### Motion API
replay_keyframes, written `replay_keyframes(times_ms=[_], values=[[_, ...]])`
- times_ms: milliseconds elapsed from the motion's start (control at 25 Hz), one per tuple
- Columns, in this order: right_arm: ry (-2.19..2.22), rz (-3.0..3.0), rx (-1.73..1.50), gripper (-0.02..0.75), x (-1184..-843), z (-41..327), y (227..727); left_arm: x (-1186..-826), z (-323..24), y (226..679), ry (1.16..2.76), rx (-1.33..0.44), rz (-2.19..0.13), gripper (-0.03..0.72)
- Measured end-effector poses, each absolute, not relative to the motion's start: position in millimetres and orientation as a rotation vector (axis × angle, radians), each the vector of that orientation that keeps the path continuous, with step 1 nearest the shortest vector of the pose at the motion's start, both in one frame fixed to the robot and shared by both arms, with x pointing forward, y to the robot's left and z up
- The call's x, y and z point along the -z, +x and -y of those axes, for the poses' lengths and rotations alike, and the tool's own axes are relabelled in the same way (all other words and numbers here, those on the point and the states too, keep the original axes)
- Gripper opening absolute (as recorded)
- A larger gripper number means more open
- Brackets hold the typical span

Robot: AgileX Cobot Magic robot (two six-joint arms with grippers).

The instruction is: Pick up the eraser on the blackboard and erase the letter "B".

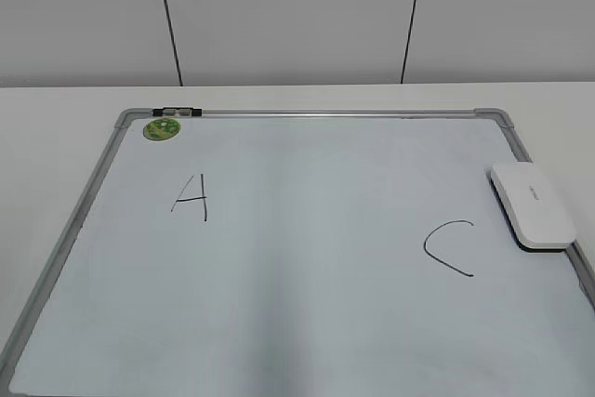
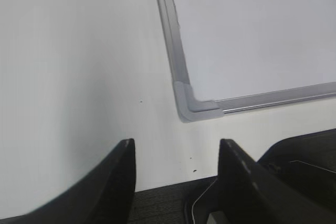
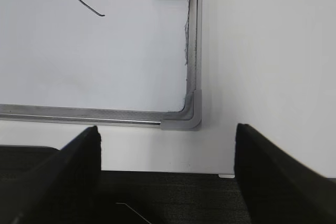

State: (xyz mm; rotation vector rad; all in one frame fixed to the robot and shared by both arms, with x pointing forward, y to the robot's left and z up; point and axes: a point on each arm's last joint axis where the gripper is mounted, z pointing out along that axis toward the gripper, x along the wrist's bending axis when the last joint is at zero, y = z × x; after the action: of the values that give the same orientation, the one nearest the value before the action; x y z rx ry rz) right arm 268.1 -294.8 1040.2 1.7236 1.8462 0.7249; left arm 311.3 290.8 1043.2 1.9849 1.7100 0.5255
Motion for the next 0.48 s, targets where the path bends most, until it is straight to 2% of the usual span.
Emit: replay_keyframes(times_ms=[480], values=[[1.722, -1.845, -0.726, 0.587, -1040.3, 294.8, 268.3, -1037.6, -290.7, 309.6, 2.027, -0.509, -1.709, 0.37]])
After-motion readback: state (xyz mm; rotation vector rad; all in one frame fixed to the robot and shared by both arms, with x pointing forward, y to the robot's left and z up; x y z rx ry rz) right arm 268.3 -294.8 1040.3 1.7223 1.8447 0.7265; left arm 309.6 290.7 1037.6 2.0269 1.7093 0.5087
